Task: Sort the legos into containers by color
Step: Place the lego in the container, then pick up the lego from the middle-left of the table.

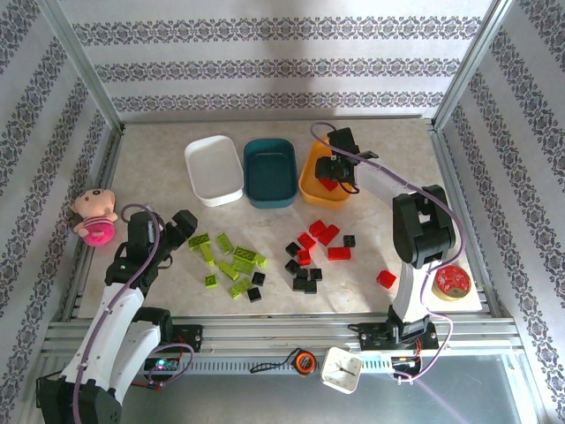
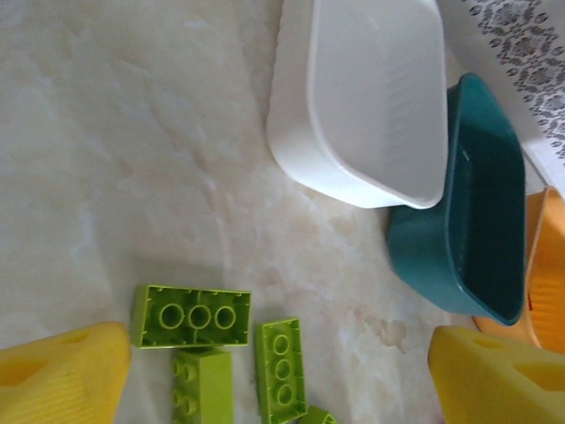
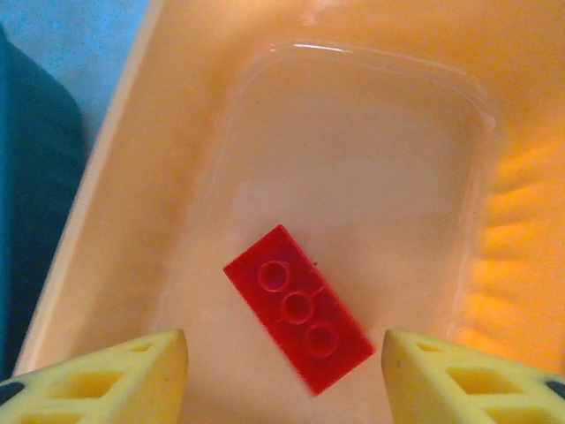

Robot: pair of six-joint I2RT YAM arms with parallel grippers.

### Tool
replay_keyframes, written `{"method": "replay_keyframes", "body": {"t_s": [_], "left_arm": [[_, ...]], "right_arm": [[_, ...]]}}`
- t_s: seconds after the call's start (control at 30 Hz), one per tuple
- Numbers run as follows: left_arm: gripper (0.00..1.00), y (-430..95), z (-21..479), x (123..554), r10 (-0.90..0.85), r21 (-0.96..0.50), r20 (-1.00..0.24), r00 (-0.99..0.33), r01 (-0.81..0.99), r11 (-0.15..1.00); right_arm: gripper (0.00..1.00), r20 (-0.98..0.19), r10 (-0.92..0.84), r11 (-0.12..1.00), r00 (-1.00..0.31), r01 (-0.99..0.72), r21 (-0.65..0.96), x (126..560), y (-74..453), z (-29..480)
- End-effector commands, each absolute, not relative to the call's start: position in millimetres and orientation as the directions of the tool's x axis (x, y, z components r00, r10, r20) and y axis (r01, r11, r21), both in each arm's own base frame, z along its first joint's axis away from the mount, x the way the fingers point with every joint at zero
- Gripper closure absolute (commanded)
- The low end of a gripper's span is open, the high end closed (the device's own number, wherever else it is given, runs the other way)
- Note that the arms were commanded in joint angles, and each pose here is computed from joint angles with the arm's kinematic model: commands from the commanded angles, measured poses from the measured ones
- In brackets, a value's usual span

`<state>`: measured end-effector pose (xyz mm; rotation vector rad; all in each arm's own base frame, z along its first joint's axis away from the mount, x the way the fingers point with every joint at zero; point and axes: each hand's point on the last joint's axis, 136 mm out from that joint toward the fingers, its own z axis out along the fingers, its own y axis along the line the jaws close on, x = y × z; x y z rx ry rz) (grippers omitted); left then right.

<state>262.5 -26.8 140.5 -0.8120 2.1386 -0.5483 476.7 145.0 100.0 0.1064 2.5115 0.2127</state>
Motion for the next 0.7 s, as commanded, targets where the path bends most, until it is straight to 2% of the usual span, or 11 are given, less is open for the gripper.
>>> {"method": "replay_keyframes", "body": {"t_s": [0.0,0.3,0.67], "left_arm": [[0.16,-26,114,248,-0.692,-0.557,-0.471,-0.546,-0.424,0.714],[0.23,-50,78,262,-0.613,-0.502,-0.437,-0.658,-0.387,0.773],[0.44,-86,39,254,-0.487,-0.363,-0.397,-0.778,-0.354,0.862]], "right_arm": [[0.38,-0.64,0.086,0.98,-0.763,-0.05,0.191,460,164,144],[0.37,-0.658,-0.018,0.958,-0.753,-0.202,0.205,397,204,150],[0.37,-0.673,-0.011,0.954,-0.74,-0.21,0.215,386,198,156]]}}
